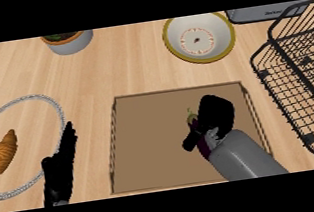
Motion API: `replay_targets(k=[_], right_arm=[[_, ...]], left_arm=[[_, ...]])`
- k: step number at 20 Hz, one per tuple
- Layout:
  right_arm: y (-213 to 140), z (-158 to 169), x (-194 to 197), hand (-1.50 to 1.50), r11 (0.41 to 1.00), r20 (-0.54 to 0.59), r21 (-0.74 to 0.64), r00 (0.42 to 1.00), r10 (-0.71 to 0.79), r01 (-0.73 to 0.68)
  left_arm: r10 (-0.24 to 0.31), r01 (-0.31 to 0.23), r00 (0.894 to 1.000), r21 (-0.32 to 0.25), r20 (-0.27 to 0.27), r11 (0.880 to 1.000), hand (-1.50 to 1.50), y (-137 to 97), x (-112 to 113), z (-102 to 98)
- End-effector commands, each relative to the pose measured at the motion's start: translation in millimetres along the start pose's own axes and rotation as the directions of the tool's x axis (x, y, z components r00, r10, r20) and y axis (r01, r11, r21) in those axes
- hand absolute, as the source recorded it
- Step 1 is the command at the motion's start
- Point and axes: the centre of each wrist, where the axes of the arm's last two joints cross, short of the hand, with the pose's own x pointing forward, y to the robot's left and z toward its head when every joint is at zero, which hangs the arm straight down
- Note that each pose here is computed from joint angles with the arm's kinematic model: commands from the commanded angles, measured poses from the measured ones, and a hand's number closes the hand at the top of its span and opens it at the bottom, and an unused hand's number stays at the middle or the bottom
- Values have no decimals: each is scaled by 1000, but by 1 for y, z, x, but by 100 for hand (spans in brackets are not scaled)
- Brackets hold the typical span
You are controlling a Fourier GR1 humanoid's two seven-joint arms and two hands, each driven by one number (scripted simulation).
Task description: Pick the eggplant from the tray and place it in the tiered basket
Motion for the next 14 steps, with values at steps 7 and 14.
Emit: replay_targets(k=[7, 14], right_arm=[[-18, -32, -156, 150, 903, -439, -284, 793, -422, 323], [-77, 23, -169, 150, 648, -235, -581, 660, -713, 492]], left_arm=[[9, -4, 999, 109, -51, 994, 0, 22, -13, 9], [14, -5, 998, 133, -67, 991, 0, 22, -24, 19]])
